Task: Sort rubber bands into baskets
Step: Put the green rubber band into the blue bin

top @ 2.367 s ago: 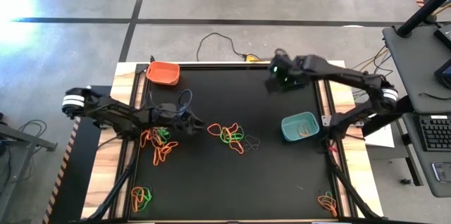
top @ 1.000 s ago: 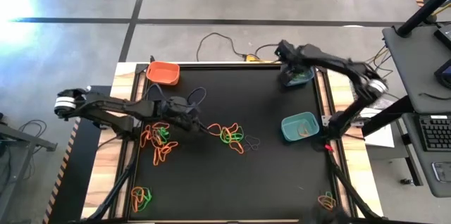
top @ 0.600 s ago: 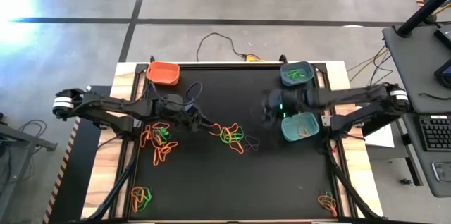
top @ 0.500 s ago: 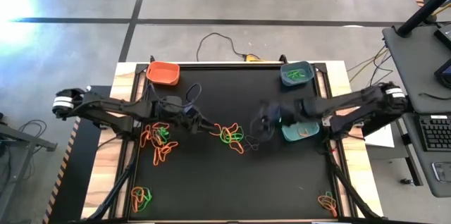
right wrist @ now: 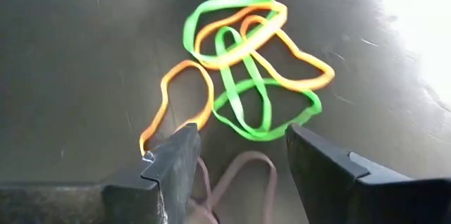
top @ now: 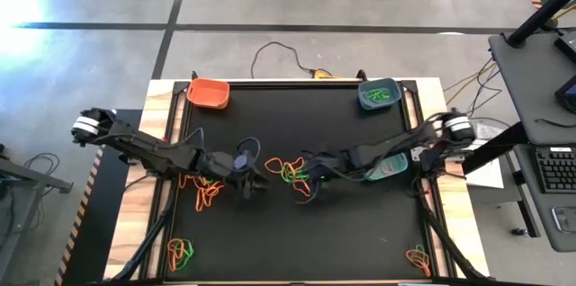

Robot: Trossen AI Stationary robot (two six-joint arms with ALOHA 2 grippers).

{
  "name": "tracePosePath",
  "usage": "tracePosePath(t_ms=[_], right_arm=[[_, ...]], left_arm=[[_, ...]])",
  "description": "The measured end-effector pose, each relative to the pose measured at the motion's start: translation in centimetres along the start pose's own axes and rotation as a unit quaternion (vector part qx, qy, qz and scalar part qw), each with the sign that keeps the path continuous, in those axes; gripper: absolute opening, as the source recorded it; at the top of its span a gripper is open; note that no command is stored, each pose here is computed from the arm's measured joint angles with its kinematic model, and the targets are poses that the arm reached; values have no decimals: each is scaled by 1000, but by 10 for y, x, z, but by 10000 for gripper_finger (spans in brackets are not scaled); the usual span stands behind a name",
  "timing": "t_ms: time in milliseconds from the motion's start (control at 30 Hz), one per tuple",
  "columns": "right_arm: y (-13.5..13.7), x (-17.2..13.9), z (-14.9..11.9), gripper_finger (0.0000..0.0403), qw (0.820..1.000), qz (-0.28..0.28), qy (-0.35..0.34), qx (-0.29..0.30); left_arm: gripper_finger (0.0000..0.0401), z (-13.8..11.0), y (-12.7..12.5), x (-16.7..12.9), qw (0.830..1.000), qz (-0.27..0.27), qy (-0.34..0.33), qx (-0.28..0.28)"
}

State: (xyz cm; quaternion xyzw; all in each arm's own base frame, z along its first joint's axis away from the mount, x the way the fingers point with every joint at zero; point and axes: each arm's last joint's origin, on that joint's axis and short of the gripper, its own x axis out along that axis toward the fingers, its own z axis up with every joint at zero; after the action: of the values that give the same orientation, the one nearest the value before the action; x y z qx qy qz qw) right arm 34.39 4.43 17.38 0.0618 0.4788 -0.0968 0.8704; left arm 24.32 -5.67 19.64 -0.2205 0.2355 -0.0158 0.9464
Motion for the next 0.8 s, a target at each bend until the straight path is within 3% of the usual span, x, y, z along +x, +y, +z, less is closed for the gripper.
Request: tracePosePath(t_ms=[333, 533, 800], right_arm=[[8, 40, 25, 140, 998, -24, 53, 17], [18, 40, 47, 106, 1000, 12, 9, -26], [20, 71, 42, 80, 999, 31, 37, -26]], left_arm=[[142, -12, -5, 7, 999, 1, 26, -32], [142, -15, -5, 6, 999, 8, 23, -31], [142, -16, -6, 5, 999, 7, 23, -40]])
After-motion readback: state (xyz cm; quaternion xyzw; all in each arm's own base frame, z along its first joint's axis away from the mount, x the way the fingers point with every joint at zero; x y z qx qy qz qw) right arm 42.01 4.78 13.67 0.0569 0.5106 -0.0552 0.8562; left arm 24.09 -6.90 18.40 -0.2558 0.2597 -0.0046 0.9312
